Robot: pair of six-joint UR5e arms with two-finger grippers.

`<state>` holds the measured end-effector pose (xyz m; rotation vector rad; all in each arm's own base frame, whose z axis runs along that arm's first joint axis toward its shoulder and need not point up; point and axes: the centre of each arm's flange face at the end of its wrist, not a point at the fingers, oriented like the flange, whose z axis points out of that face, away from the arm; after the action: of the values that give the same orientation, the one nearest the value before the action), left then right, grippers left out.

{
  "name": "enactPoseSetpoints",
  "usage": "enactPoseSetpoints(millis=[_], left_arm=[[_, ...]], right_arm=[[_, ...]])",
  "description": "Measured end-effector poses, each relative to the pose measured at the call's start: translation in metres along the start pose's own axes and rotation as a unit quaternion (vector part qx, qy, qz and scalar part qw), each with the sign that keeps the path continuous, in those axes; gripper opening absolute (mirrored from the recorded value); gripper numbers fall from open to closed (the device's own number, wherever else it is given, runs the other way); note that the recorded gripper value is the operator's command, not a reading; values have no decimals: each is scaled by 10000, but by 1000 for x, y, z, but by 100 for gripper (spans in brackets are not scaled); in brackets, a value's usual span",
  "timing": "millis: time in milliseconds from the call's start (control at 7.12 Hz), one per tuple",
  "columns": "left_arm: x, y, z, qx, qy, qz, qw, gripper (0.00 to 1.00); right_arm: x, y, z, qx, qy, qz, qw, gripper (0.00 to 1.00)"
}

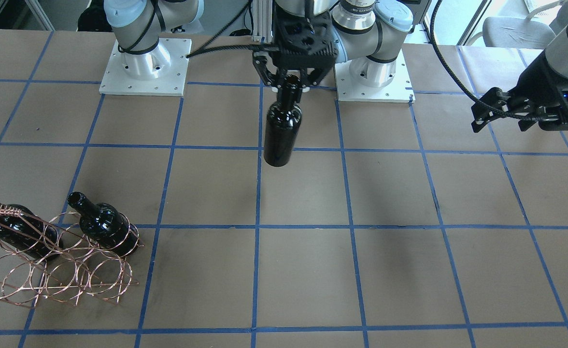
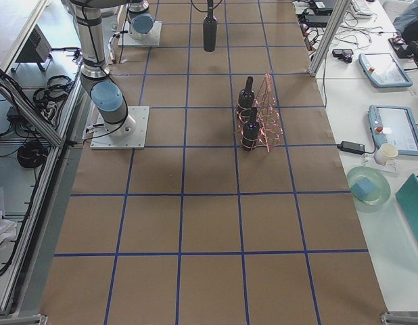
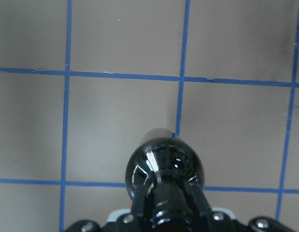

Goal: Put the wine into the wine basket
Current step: 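Lift the bottle with the right gripper and carry it over the copper rack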

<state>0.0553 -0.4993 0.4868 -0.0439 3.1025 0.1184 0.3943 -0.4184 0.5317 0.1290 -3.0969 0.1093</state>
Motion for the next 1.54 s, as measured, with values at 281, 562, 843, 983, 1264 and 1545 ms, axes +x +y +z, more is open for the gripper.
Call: enactPoseSetpoints(millis=[281, 562, 843, 983, 1264, 1545], left_arm=[[46, -4, -3, 103, 0, -71, 9999, 100], [98, 2, -8, 186, -33, -102, 9998, 100], [127, 16, -16, 273, -27, 34, 9996, 100], [131, 24, -12, 242, -25, 68, 9997, 100], [133, 33, -6, 198, -39, 77, 9998, 100], [134, 35, -5, 187, -42, 75, 9998, 100]], right_arm=[[115, 11, -55, -152, 216, -301, 9992, 0], [211, 25, -86, -299, 359, -631, 9969, 0], [292, 15, -90, -278, 238, -762, 9964, 0], [329, 5, -85, -140, 78, -733, 9972, 0], [374, -17, -68, 206, -20, -789, 9967, 0], [396, -60, -32, 358, -74, -1031, 9940, 0]])
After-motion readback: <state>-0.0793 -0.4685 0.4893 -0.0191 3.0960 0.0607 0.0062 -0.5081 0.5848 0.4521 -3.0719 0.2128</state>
